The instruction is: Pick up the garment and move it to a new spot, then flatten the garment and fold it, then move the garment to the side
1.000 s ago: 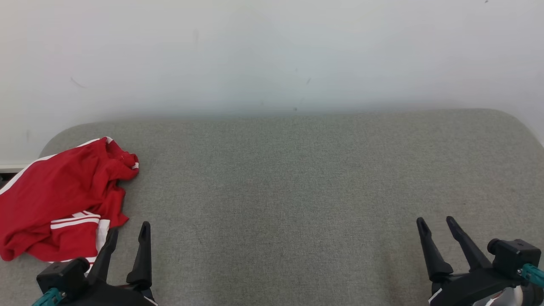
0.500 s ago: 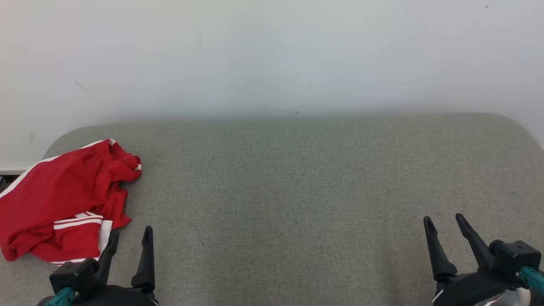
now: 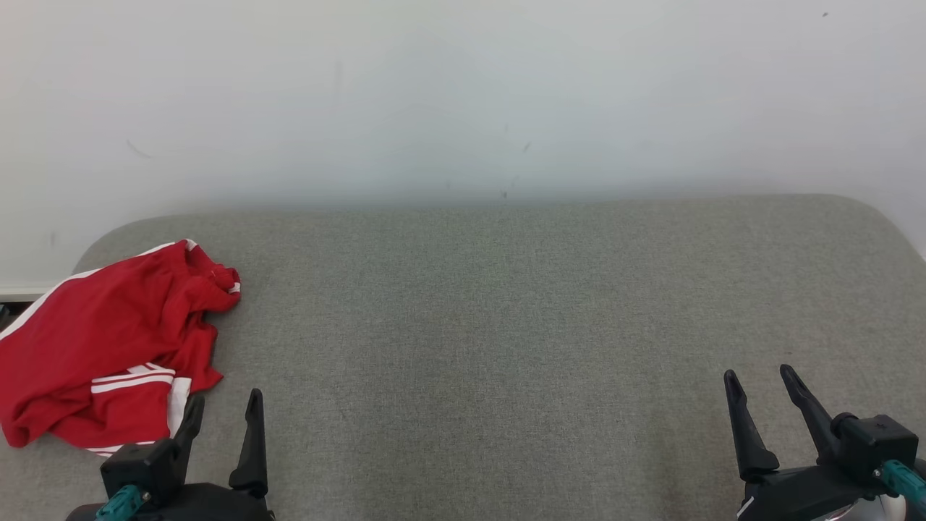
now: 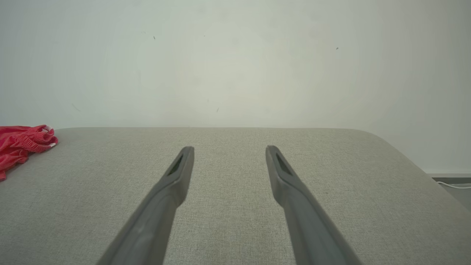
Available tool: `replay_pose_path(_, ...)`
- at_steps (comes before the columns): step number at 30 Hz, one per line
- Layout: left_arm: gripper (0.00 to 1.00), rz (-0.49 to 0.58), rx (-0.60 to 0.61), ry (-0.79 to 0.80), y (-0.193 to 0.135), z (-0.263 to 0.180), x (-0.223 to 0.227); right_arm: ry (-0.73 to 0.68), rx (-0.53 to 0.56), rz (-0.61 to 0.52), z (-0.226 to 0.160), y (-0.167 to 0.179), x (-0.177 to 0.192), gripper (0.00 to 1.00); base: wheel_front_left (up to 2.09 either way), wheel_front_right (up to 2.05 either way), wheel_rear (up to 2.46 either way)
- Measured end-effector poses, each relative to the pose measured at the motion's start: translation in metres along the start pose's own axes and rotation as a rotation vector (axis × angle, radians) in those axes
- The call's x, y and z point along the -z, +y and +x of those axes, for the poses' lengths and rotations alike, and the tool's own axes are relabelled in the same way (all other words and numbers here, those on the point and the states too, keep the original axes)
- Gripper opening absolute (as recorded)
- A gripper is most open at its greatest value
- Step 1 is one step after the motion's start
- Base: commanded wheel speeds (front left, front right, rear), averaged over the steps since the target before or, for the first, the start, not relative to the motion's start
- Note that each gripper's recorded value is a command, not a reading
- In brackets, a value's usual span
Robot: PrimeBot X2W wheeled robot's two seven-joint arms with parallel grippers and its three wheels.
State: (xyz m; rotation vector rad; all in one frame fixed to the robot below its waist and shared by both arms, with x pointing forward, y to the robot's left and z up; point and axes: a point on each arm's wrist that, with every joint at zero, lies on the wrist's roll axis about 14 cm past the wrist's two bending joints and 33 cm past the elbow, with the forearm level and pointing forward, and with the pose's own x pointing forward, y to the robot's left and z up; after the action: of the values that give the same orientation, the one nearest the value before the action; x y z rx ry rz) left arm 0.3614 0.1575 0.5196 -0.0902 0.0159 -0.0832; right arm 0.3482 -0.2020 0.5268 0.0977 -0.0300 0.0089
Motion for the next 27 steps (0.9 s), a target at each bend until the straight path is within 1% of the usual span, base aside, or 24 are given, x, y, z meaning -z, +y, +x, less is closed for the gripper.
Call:
replay_pose_path(12,1.0,0.056,-0.004,0.007,0.0,0.0016,0.0008,-0.005,0.002,-0.041,-0.0018,-0.0005,0.0004,1.0,0.0,0.0,0.0)
replay_pose_path(27,1.0,0.047,0.001,0.022,-0.0016,0.0034,0.006,0.003,0.009,-0.028,-0.0023,-0.0025,0.0042,1.0,0.0,0.0,0.0)
